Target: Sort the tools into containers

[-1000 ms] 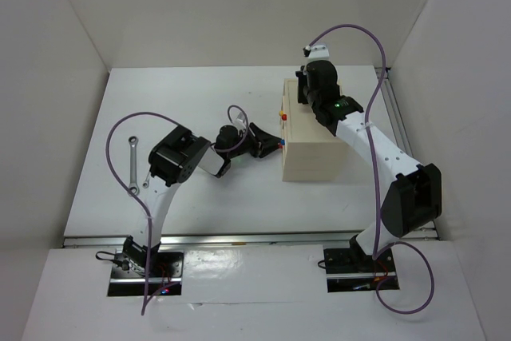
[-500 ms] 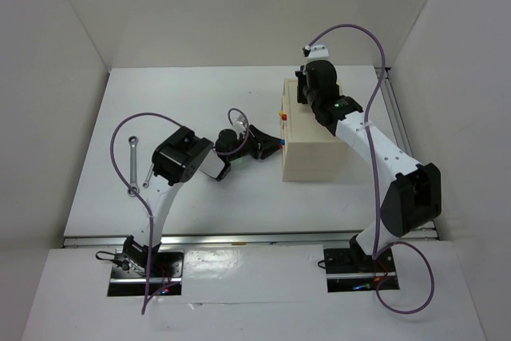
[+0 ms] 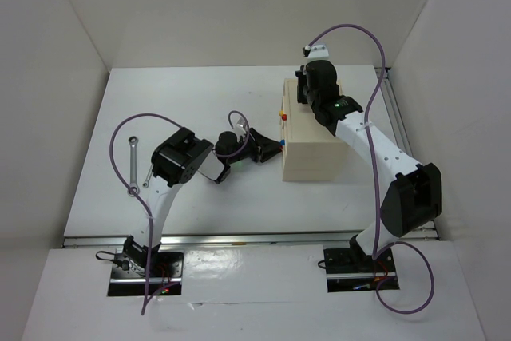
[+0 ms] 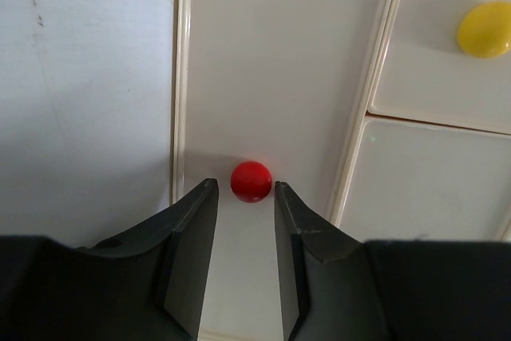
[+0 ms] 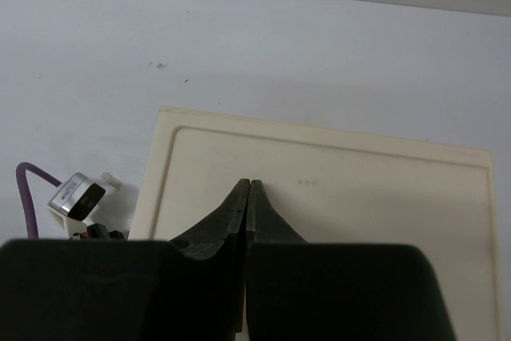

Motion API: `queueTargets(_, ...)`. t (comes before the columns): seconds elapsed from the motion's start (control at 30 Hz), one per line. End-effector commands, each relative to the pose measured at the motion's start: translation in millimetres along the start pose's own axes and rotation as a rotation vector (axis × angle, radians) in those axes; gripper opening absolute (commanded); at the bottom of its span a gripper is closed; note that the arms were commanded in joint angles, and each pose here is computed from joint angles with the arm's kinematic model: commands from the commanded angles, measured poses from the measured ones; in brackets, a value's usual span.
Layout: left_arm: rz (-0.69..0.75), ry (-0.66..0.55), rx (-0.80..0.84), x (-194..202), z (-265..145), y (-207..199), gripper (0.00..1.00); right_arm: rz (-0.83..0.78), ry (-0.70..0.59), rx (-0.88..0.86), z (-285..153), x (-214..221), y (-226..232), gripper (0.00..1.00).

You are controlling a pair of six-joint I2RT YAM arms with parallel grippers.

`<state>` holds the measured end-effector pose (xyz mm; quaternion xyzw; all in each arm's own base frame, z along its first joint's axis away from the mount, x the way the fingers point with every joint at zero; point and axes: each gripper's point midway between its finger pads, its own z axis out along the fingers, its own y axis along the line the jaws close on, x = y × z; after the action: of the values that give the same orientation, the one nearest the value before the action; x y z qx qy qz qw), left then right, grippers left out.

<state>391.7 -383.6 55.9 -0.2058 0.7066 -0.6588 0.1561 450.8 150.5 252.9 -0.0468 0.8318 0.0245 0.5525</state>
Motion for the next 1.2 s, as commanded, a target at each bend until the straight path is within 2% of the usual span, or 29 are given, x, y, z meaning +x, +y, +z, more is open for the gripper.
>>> queueTargets(0.0,0.060,0.136,0.047,48.6,17.8,-12.6,0.47,-0.118,0.399,-0.001,-8.4,119.2,-3.9,0.00)
queueTargets(0.07,0.060,0.136,0.047,47.5,20.0,-10.5,0.47,-0.118,0.399,-0.001,-8.4,119.2,-3.9,0.00)
queueTargets(0.2,0.059,0.136,0.046,46.4,22.6,-12.3,0.37,-0.118,0.399,-0.001,-8.4,119.2,-3.9,0.00)
queueTargets(0.37,0.070,0.136,0.044,44.8,26.3,-14.2,0.32,-0.121,0.408,0.000,-6.7,122.5,-3.8,0.00)
queueTargets(0.4,0.066,0.145,0.053,46.4,25.6,-16.6,0.23,-0.121,0.408,0.000,-6.7,122.5,-3.8,0.00)
queueTargets(0.47,0.062,0.155,0.064,51.6,26.4,-19.6,0.12,-0.121,0.408,0.000,-6.7,122.5,-3.8,0.00)
queueTargets(0.5,0.062,0.166,0.064,53.4,25.6,-19.5,0.00,-0.121,0.408,0.000,-6.7,122.5,-3.8,0.00)
queueTargets(0.63,0.089,0.163,0.114,55.6,20.1,-31.3,0.00,-0.123,0.417,0.001,-5.1,125.7,-3.6,0.00)
queueTargets(0.93,0.176,-0.016,0.127,-15.5,-31.4,-39.2,0.00,-0.121,0.408,0.000,-3.9,123.9,-3.0,0.00)
queueTargets(1.07,0.187,-0.111,0.089,-50.2,-72.8,-31.0,0.00,-0.121,0.408,0.000,-3.9,123.9,-3.0,0.00)
queueTargets(1.17,0.202,-0.133,0.079,-60.8,-93.0,-30.5,0.00,-0.119,0.410,-0.009,-4.0,124.3,-1.5,0.00)
